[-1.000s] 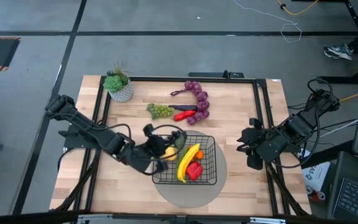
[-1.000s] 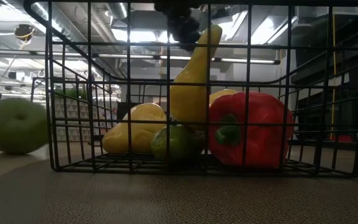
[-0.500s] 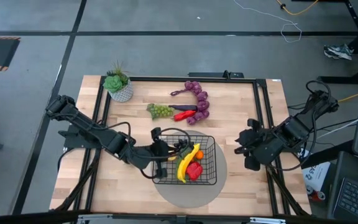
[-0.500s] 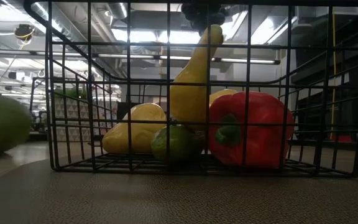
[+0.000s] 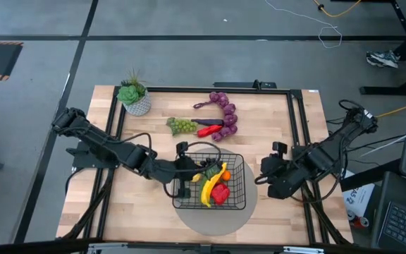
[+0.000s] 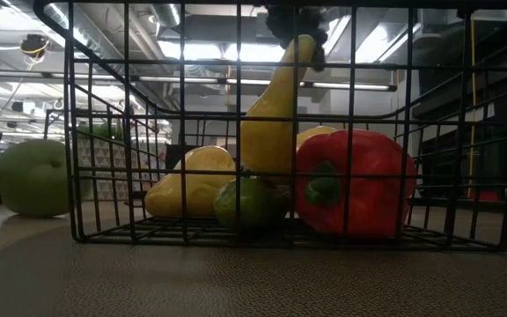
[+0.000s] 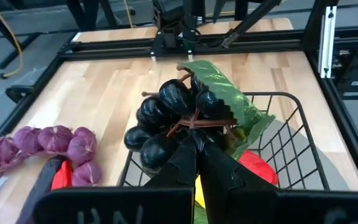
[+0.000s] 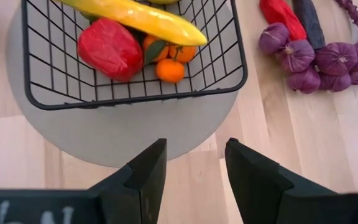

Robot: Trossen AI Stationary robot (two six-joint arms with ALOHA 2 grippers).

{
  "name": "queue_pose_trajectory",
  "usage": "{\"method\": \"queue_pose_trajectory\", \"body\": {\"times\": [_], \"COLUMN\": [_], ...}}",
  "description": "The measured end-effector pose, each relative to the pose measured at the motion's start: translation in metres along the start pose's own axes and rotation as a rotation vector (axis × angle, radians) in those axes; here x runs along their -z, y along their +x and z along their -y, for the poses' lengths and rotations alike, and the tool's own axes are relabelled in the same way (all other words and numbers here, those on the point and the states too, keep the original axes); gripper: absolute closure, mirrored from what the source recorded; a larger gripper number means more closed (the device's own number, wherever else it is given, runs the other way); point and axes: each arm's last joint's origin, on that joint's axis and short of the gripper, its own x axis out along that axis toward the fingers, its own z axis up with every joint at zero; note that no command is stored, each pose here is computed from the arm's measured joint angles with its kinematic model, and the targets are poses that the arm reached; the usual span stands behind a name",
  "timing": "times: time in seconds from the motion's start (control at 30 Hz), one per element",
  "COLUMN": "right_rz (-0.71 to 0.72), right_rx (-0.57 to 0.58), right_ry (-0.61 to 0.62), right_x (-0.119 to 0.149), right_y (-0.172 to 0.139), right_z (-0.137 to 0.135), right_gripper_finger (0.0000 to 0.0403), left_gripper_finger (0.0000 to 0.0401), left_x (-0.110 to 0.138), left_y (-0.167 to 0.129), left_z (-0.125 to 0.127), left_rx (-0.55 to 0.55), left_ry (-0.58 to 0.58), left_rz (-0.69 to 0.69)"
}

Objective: Build produce basket
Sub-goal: Put the black grapes into the wire basket

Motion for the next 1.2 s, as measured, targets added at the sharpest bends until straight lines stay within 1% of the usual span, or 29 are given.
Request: {"method": "queue_pose_trajectory", "body": {"times": [0.23,0.43,0.6,0.77,0.93,1.03,1.13,1.2], "right_rz": [-0.034,-0.111,-0.152,-0.158,-0.108,-0.067,-0.015,0.059], "right_rx": [0.023,-0.030,-0.060,-0.064,-0.017,0.021,0.064,0.108], "right_ry": [-0.011,0.071,0.137,0.138,0.133,0.128,0.078,0.032], "right_x": [-0.002,0.000,0.001,0.001,0.000,-0.001,-0.003,-0.007], "right_y": [0.012,0.016,0.017,0.017,0.017,0.017,0.017,0.017], "right_z": [-0.009,-0.014,-0.016,-0.016,-0.014,-0.013,-0.012,-0.012], "right_gripper_finger": [0.0238,0.0238,0.0238,0.0237,0.0238,0.0238,0.0238,0.0238], "left_gripper_finger": [0.0401,0.0401,0.0401,0.0401,0.0401,0.0401,0.0401,0.0401], "left_x": [0.000,0.008,0.012,0.013,0.013,0.013,0.013,0.013], "left_y": [0.007,0.005,0.002,-0.001,-0.004,-0.005,-0.005,-0.005], "left_z": [-0.010,-0.008,-0.004,0.000,0.005,0.006,0.006,0.006], "left_rx": [0.042,0.051,0.052,0.066,0.079,0.083,0.080,0.078], "left_ry": [-0.013,0.019,-0.003,0.005,0.010,-0.018,-0.060,-0.065], "left_rz": [-0.028,-0.094,-0.129,-0.129,-0.128,-0.128,-0.130,-0.130]}}
